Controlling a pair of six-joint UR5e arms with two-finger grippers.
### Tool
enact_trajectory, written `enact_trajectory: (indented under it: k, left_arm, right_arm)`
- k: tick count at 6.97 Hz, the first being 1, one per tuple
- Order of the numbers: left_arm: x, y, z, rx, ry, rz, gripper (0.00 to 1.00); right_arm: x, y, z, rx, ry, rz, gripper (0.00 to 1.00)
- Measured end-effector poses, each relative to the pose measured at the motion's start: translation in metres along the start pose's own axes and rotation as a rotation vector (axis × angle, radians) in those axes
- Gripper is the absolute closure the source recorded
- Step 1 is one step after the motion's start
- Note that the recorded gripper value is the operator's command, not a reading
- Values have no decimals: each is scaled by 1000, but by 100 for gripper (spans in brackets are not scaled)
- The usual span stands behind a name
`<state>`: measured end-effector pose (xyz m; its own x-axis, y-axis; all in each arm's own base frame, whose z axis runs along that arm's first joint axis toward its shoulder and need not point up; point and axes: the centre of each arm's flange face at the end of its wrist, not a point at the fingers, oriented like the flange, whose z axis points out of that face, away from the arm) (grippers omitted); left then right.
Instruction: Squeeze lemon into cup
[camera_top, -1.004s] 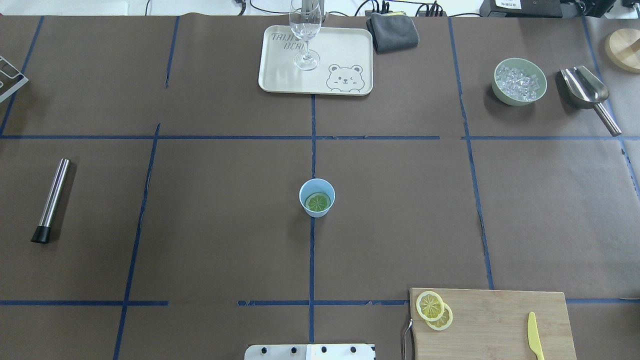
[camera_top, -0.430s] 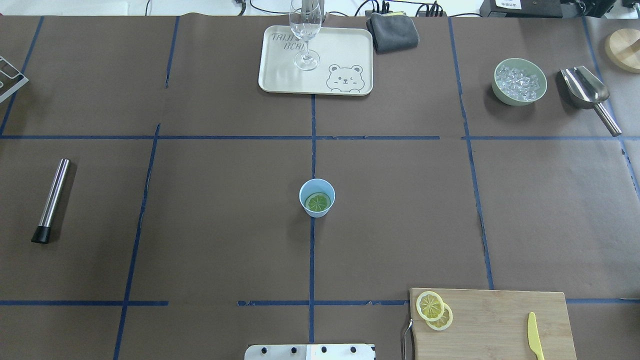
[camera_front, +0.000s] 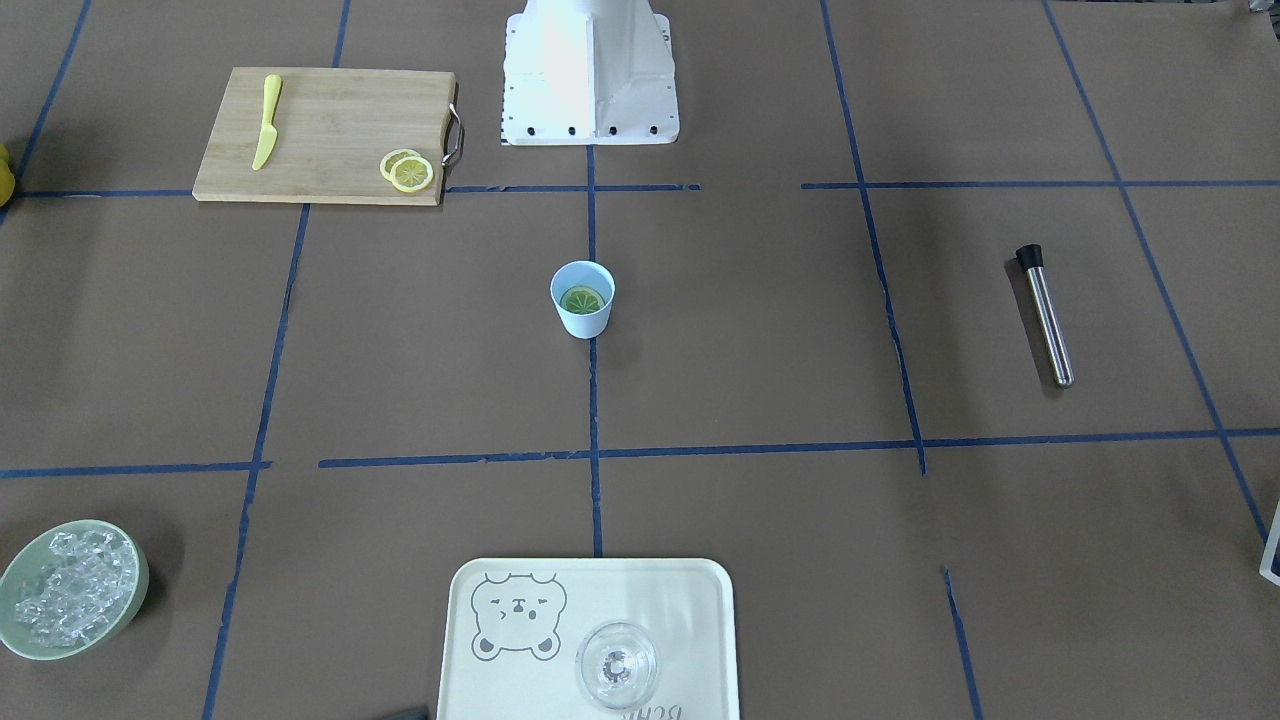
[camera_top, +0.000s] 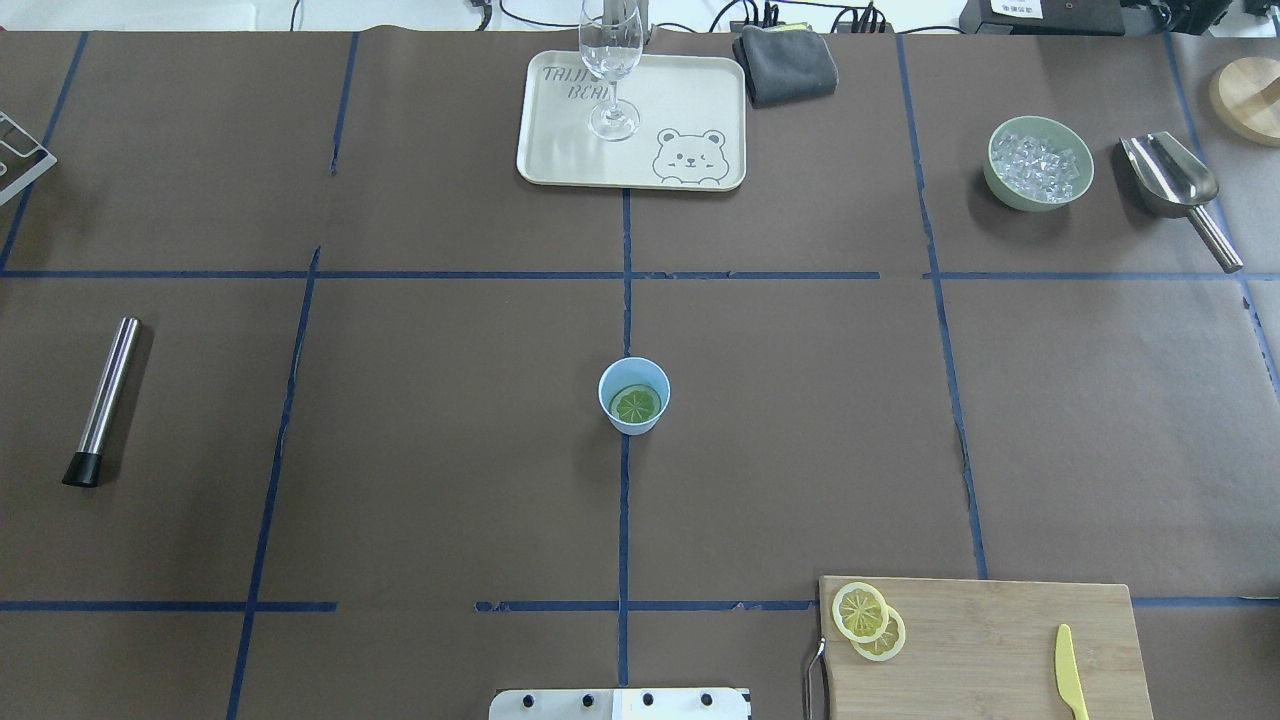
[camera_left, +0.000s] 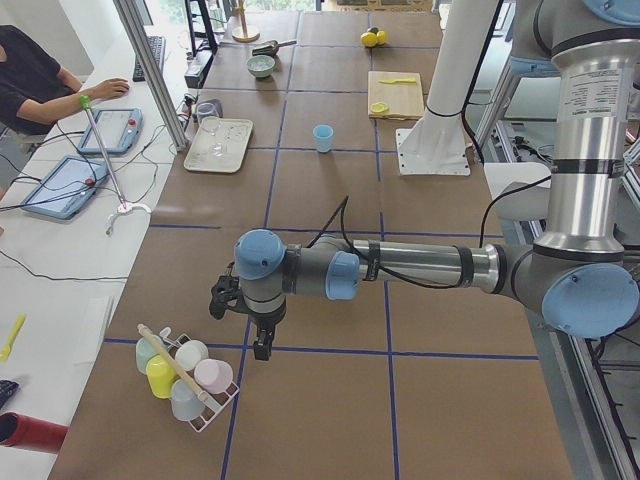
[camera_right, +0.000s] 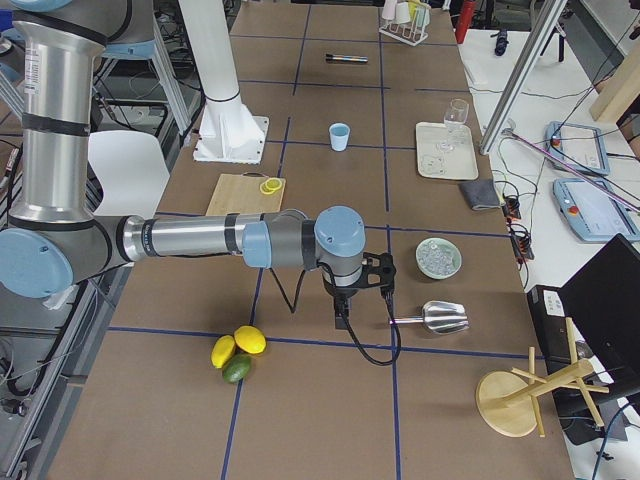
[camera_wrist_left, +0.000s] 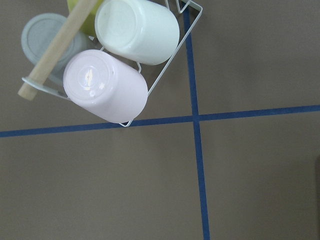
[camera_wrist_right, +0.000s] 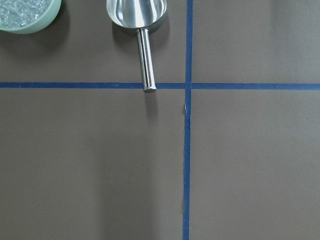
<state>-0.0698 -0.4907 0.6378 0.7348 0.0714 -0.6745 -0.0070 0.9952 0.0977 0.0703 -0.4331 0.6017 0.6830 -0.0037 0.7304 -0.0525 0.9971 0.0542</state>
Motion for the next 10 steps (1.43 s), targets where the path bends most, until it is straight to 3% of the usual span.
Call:
enact_trajectory:
  k: [5, 10]
  left_arm:
    - [-4, 10, 5, -12, 4, -17, 0]
    - [-5, 11, 6, -14, 4, -22, 0]
  right_arm:
    - [22, 3, 20, -35, 5, 30, 0]
    - [19, -1, 18, -30, -2, 32, 0]
